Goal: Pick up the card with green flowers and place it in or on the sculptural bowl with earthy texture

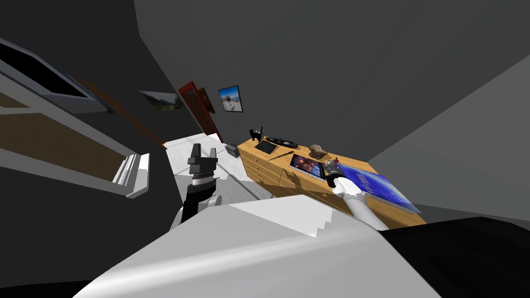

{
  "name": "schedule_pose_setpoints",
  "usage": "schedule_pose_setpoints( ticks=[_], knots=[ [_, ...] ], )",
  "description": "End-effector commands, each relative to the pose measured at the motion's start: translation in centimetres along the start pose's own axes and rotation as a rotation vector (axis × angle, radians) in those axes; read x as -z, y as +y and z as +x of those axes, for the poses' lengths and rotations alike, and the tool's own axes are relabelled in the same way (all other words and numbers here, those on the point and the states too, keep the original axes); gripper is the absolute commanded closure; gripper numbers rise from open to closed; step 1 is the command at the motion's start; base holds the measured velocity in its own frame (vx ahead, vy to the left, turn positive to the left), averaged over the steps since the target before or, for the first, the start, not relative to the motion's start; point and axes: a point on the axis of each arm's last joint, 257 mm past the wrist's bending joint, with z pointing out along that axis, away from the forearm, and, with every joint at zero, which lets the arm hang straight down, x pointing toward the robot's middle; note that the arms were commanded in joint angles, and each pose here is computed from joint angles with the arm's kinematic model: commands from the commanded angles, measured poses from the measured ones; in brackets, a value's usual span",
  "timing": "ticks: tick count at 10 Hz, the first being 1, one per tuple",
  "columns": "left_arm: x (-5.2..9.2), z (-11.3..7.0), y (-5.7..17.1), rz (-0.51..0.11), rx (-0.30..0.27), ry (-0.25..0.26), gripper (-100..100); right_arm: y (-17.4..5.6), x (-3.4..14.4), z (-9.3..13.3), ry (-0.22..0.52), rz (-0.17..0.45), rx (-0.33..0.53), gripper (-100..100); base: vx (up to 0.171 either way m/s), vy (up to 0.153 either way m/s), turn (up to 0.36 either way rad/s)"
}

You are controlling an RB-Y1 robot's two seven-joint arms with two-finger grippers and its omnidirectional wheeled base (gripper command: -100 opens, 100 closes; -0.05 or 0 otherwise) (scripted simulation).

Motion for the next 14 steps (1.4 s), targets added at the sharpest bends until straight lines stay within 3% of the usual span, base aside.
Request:
schedule_pose_setpoints(
  ticks=[1,5,6,10,11,12,14],
  knots=[
    [0.00,0.00,0.00,0.000,0.000,0.000,0,-0.75,-0.56,-0.35,-0.002,0.015,0.019,-100,-0.031,0.018,0.077],
    [0.00,0.00,0.00,0.000,0.000,0.000,0,-0.71,-0.55,-0.45,-0.007,0.014,-0.009,-100,-0.012,0.003,0.013],
    [0.00,0.00,0.00,0.000,0.000,0.000,0,-0.72,-0.55,-0.45,-0.007,0.014,-0.012,100,0.000,0.000,0.000],
    [0.00,0.00,0.00,0.000,0.000,0.000,0,-0.61,-0.57,-0.53,-0.007,0.010,-0.007,100,-0.001,-0.001,0.001],
    [0.00,0.00,0.00,0.000,0.000,0.000,0,-0.65,-0.57,-0.56,-0.008,0.011,-0.007,0,0.000,0.000,0.000],
    [0.00,0.00,0.00,0.000,0.000,0.000,0,-0.02,0.00,-0.17,-0.005,0.001,-0.023,100,0.031,-0.013,-0.091],
    [0.00,0.00,0.00,0.000,0.000,0.000,0,-0.04,0.00,-0.07,-0.001,0.001,-0.014,100,0.030,-0.003,-0.031]
  ],
)
